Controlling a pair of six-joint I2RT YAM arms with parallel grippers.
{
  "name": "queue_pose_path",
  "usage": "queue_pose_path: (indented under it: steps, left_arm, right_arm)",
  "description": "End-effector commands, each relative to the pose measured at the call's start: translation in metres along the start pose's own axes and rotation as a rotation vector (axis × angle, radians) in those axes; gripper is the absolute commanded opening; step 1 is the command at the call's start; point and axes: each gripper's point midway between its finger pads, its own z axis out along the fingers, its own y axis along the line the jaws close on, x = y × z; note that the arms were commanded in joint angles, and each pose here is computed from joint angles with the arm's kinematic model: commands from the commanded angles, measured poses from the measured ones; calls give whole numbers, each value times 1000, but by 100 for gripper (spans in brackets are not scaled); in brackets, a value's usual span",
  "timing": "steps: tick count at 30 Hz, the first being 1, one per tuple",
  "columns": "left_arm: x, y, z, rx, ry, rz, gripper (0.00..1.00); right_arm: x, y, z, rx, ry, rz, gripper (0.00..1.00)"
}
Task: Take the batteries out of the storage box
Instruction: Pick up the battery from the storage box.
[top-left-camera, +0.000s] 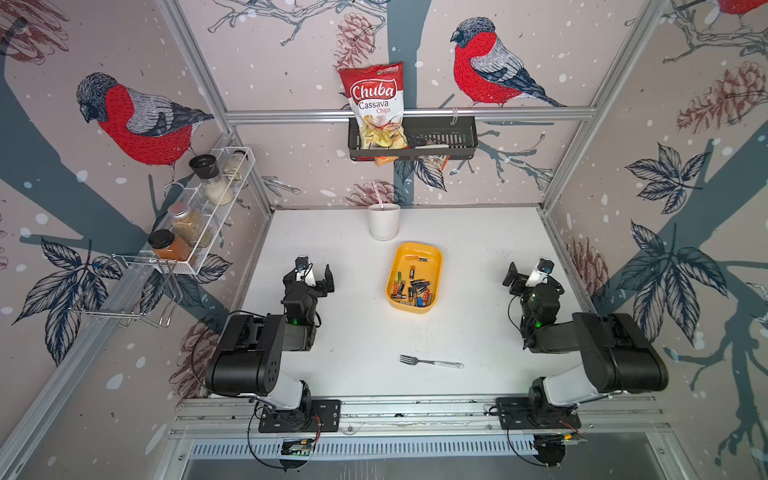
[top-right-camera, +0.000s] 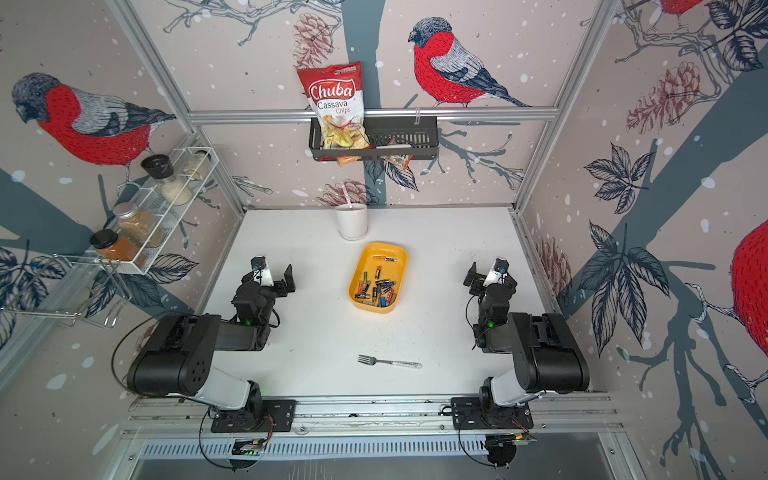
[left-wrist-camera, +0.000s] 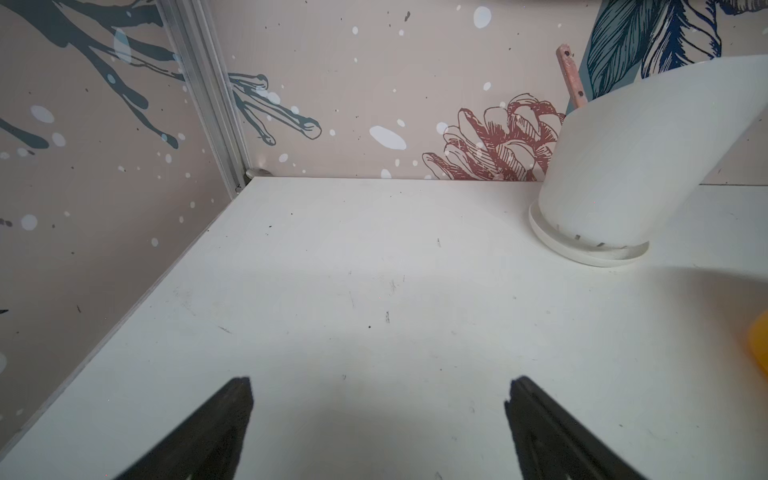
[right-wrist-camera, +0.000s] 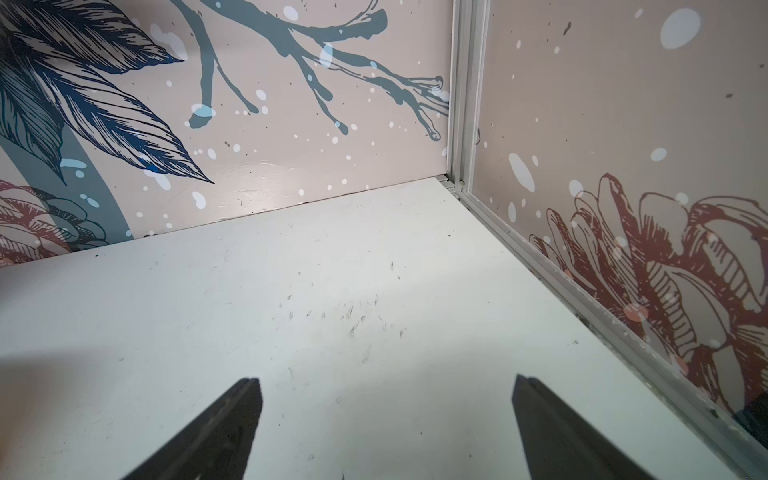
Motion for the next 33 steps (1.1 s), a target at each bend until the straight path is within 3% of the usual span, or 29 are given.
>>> queue_pose_path:
  steps: [1, 33]
  left_arm:
    - [-4, -1, -1, 3, -15, 5, 98]
    - [-5, 0, 2, -7, -3, 4, 97]
  right_arm:
    - [-5, 1, 1, -5, -16, 3, 100]
    - [-5, 7, 3, -35, -6, -9, 100]
